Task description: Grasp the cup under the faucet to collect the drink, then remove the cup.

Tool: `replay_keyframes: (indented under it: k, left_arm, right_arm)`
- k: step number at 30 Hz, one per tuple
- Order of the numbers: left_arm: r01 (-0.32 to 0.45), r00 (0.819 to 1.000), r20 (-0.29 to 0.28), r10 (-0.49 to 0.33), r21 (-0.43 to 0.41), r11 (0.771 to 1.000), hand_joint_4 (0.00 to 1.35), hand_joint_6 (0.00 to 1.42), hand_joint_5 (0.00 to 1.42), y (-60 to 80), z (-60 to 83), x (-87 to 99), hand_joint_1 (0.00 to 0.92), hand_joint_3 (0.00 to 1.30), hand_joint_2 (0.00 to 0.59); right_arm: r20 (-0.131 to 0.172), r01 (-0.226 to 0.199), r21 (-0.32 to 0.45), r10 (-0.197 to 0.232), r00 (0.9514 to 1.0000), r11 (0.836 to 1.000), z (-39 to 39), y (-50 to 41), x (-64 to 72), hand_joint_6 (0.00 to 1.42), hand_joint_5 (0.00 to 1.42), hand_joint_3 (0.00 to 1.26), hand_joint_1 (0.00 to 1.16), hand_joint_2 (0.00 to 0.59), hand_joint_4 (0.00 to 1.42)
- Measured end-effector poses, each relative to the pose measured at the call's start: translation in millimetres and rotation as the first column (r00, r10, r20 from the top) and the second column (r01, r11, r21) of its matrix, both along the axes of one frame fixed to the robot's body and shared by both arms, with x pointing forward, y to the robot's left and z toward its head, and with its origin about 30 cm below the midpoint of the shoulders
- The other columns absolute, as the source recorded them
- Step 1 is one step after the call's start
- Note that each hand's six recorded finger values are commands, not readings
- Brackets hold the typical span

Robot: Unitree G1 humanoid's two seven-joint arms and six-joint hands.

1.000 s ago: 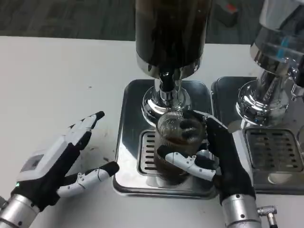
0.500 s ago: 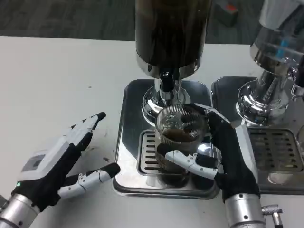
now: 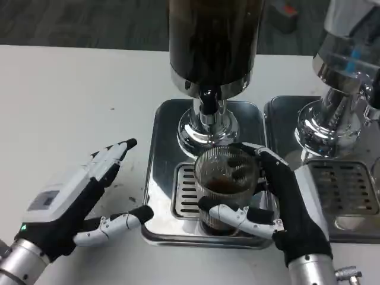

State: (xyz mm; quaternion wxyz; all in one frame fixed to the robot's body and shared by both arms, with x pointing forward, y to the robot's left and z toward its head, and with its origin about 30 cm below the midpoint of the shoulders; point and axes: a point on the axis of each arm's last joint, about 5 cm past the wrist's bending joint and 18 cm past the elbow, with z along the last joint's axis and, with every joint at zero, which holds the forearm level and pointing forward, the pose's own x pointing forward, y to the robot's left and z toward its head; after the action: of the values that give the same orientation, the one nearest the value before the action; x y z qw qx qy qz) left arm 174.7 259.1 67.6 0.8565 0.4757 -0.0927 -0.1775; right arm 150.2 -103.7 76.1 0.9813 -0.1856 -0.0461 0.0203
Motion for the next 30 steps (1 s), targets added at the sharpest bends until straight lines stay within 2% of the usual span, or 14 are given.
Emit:
replay_keyframes:
  k: [7, 16, 20, 26, 30]
  left_arm:
    - [0.02, 0.999, 0.028, -0.022, 0.076, 0.997, 0.0, 0.0, 0.0, 3.6, 6.1, -5.4, 0.0, 0.0, 0.111]
    - [0.019, 1.0, 0.019, -0.021, 0.13, 0.991, 0.0, 0.0, 0.0, 11.0, 3.9, -23.7, 0.0, 0.0, 0.095]
    - [0.012, 1.0, 0.026, -0.016, 0.142, 0.99, 0.0, 0.0, 0.0, 14.2, 4.2, -31.5, 0.0, 0.0, 0.094]
    - [-0.021, 0.999, 0.046, 0.015, 0.137, 0.99, 0.0, 0.0, 0.0, 22.3, 6.1, -45.6, 0.0, 0.0, 0.094]
    - [-0.029, 0.998, 0.058, 0.021, 0.133, 0.991, 0.0, 0.0, 0.0, 23.3, 8.0, -51.7, 0.0, 0.0, 0.097]
  right_arm:
    - [0.027, 0.003, 0.014, -0.004, 0.9996, 1.0, 6.9, -0.8, -6.9, 1.04, 0.8, 0.43, 1.04, 0.237, 0.58]
    - [0.016, 0.008, 0.029, -0.008, 0.9998, 1.0, 8.3, -0.3, -19.4, 1.05, 0.81, 0.43, 1.05, 0.229, 0.58]
    - [0.038, 0.009, 0.038, -0.01, 0.9992, 0.999, 14.2, -2.0, -22.7, 1.05, 0.81, 0.43, 1.05, 0.231, 0.58]
    - [0.041, -0.016, 0.066, 0.013, 0.9991, 0.998, 19.6, -3.4, -28.9, 1.05, 0.81, 0.44, 1.05, 0.235, 0.58]
    - [0.03, -0.039, 0.068, 0.037, 0.9989, 0.997, 20.2, -4.8, -32.6, 1.05, 0.81, 0.44, 1.05, 0.236, 0.58]
